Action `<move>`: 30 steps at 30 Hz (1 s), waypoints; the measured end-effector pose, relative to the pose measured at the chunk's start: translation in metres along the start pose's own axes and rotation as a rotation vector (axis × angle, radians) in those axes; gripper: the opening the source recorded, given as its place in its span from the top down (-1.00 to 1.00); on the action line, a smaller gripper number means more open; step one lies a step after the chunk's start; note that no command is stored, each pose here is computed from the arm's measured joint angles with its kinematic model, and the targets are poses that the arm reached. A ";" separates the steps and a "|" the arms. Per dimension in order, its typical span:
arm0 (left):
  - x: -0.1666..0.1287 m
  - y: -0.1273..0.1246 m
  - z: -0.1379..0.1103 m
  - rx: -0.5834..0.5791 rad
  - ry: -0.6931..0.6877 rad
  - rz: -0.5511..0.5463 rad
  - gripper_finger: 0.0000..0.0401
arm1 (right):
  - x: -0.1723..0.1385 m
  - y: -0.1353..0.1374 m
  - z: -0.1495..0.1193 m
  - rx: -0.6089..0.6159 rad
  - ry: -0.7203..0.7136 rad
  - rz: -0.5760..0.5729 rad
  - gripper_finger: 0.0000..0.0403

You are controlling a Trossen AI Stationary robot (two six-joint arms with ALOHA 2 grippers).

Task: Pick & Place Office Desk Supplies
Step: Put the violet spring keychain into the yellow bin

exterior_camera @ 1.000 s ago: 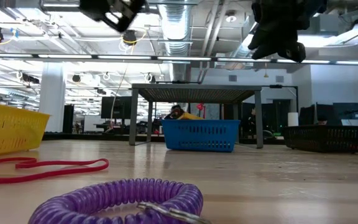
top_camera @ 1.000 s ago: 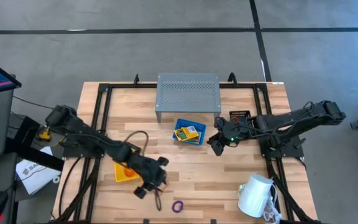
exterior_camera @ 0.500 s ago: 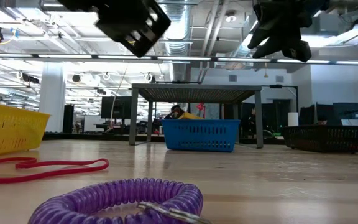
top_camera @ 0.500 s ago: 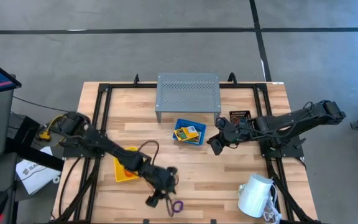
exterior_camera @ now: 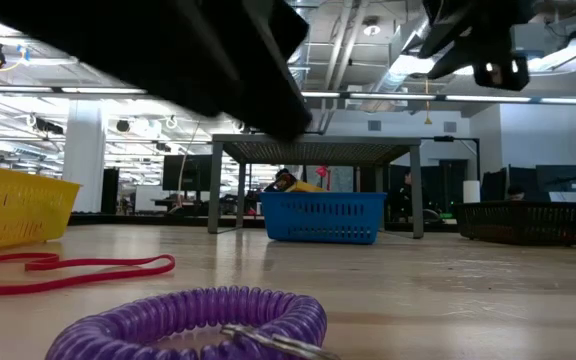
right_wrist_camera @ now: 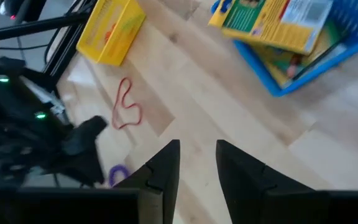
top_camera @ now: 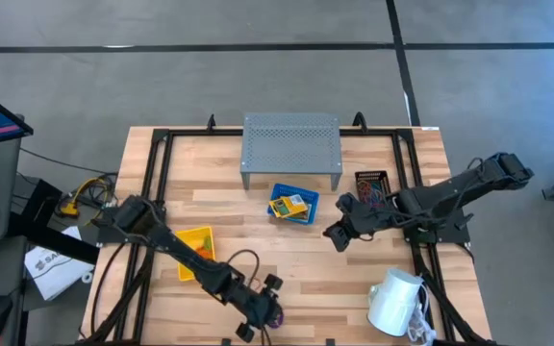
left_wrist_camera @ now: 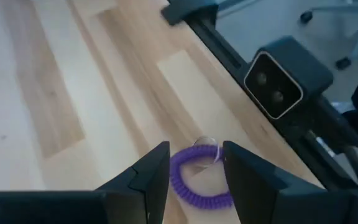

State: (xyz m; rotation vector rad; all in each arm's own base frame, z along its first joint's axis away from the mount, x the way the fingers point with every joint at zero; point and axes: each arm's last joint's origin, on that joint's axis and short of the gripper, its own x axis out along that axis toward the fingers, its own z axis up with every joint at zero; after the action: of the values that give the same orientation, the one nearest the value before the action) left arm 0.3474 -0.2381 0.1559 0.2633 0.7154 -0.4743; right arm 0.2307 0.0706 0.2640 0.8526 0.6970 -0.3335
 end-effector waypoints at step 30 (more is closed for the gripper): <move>0.029 -0.002 -0.027 -0.211 0.133 0.091 0.29 | -0.017 0.033 -0.037 0.075 -0.110 0.178 0.49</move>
State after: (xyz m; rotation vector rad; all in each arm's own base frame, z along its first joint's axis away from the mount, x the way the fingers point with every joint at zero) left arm 0.3504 -0.2384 0.1166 0.1292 0.8723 -0.2932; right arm 0.2195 0.1198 0.2775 0.9529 0.5054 -0.2457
